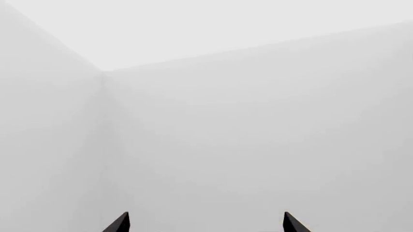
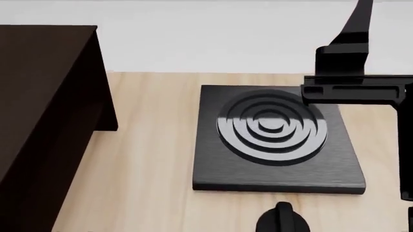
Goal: Put the frying pan under the cabinet shelf.
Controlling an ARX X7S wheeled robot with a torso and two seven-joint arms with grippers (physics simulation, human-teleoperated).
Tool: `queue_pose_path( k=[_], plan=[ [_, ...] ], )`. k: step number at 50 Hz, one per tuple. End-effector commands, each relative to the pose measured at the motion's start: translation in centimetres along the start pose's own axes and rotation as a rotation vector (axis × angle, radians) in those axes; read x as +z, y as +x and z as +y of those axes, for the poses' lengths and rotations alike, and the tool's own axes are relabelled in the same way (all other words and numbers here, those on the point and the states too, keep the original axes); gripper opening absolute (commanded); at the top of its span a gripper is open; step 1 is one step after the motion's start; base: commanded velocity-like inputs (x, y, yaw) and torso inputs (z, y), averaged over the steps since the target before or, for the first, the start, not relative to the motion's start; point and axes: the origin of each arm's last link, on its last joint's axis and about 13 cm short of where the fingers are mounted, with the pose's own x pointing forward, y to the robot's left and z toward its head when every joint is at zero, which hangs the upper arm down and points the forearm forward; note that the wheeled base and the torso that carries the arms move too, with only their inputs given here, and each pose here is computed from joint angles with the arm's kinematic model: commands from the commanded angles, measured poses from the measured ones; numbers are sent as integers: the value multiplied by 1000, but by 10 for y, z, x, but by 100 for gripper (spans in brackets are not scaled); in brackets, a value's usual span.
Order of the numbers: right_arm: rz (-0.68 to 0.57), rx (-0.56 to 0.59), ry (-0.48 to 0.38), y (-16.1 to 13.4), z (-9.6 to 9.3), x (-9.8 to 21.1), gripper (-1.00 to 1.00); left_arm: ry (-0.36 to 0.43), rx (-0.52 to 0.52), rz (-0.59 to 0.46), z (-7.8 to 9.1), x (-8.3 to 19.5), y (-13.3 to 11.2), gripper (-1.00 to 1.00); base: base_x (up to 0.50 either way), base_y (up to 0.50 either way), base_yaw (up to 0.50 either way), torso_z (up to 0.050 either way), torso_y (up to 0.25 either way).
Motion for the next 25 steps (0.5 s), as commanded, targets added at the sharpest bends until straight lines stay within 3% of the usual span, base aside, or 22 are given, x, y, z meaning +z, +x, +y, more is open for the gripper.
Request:
queue_pose_path(
  k=[1, 25],
  plan=[
    [-7, -4, 10, 1, 0, 2, 100, 33, -6, -26, 1, 3, -1, 100, 0, 0, 0, 0, -211],
    [-14, -6, 13, 3, 0, 2, 100, 29, 1, -48, 1, 7, 1, 100, 0, 0, 0, 0, -237]
  ],
)
